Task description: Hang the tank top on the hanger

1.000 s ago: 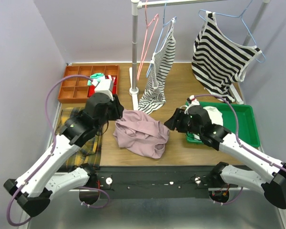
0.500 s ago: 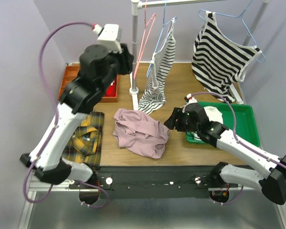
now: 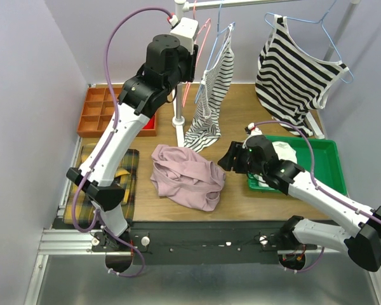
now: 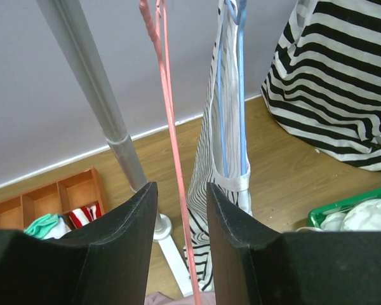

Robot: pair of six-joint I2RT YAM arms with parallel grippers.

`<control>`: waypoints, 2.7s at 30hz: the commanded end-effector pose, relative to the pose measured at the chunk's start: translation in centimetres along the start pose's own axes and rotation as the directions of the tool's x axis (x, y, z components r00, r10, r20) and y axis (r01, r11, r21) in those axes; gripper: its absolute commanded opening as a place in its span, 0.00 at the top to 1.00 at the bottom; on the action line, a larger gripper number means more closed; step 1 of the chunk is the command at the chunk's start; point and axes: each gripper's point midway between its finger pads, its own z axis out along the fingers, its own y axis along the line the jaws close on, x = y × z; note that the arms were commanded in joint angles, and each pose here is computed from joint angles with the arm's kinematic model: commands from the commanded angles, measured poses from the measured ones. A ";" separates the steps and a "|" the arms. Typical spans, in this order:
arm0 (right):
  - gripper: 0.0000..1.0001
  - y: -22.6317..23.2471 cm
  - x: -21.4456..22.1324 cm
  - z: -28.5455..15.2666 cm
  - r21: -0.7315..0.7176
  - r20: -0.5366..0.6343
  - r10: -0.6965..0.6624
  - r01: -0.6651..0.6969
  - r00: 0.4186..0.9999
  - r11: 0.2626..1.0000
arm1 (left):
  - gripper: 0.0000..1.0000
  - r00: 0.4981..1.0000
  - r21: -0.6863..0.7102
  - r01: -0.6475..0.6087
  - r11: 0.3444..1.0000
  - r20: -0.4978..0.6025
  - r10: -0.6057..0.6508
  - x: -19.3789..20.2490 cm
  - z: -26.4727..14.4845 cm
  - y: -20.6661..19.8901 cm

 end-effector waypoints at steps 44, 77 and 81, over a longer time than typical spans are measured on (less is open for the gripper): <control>0.37 1.0 -0.6 -1.3 -0.050 0.009 -0.004 0.004 1.000 0.999 | 1.00 0.990 -0.188 -0.122 0.975 0.052 0.134 -0.6 3.8 3.5; 0.36 -0.3 -0.8 0.4 0.034 0.004 -0.056 0.056 0.998 0.998 | 1.00 0.982 -0.087 -0.102 0.991 0.152 0.115 -1.3 -2.9 3.2; 0.36 -0.5 -0.7 0.3 0.040 -0.002 -0.057 0.057 0.998 0.998 | 1.00 0.978 -0.096 -0.118 0.988 0.164 0.133 -2.1 -1.9 3.1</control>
